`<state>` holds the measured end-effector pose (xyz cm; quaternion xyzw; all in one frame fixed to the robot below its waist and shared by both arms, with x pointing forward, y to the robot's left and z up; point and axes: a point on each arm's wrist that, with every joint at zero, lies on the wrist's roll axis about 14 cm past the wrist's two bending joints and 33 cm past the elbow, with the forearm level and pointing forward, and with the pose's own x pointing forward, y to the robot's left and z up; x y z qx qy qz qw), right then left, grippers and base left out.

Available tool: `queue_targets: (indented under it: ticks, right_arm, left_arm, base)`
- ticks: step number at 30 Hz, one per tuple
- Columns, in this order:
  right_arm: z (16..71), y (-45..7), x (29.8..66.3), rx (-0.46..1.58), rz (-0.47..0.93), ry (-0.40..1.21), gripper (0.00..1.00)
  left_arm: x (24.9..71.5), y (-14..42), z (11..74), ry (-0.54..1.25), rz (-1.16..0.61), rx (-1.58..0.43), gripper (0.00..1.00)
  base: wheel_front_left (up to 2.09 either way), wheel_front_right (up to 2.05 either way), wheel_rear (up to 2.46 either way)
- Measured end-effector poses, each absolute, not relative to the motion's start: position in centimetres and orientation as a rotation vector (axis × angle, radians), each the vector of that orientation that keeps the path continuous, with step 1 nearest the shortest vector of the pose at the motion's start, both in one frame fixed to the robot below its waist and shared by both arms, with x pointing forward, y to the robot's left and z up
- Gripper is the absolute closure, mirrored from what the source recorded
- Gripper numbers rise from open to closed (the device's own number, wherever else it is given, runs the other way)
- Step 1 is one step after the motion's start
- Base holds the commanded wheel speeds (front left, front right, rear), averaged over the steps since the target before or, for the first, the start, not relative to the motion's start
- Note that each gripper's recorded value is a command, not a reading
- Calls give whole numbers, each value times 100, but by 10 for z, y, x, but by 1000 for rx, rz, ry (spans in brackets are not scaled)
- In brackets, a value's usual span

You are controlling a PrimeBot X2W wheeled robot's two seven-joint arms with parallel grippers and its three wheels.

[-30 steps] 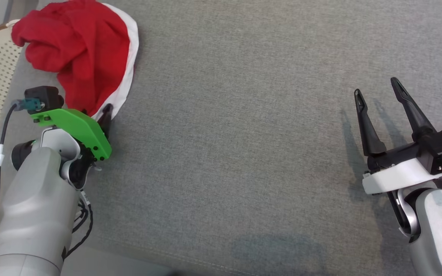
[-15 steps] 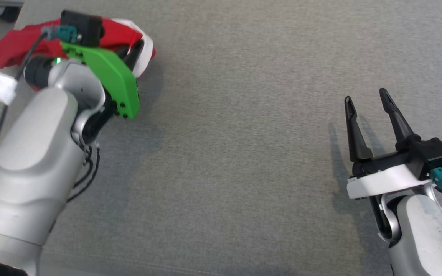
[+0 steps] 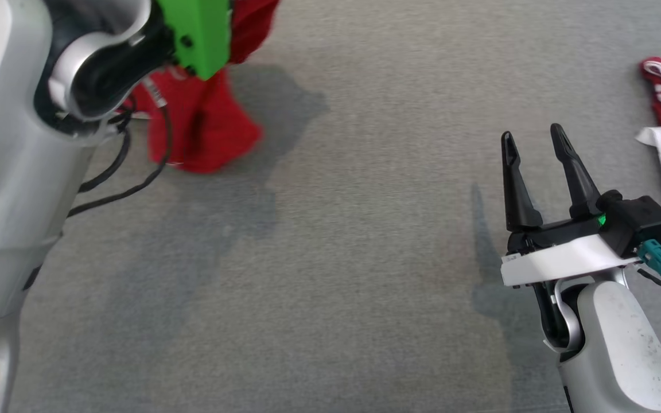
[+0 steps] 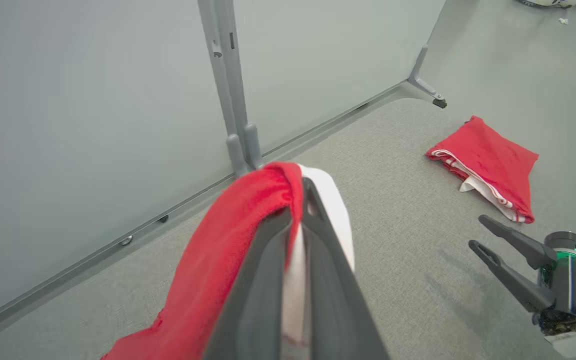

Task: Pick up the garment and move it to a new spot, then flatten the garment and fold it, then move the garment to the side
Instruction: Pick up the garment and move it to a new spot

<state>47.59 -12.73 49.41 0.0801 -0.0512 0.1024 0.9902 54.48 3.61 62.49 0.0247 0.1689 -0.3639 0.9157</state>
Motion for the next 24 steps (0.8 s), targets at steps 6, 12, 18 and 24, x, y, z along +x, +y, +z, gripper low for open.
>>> queue_targets:
  ticks: [6,12,18,24]
  right_arm:
    - [503,-169,461,161,98,-117,0]
    - [507,-201,441,147,9,-117,0]
    - [505,-213,427,150,-28,-106,0]
    - [496,-203,432,120,-3,-82,0]
  left_arm:
    - [525,-53,673,261,-983,3,100]
    - [486,-108,682,254,-1188,-28,100]
    - [475,-66,573,526,-1095,-20,100]
    - [460,32,461,792,-808,-96,100]
  base:
    - [0,0,0]
    - [0,0,0]
    - [0,0,0]
    - [0,0,0]
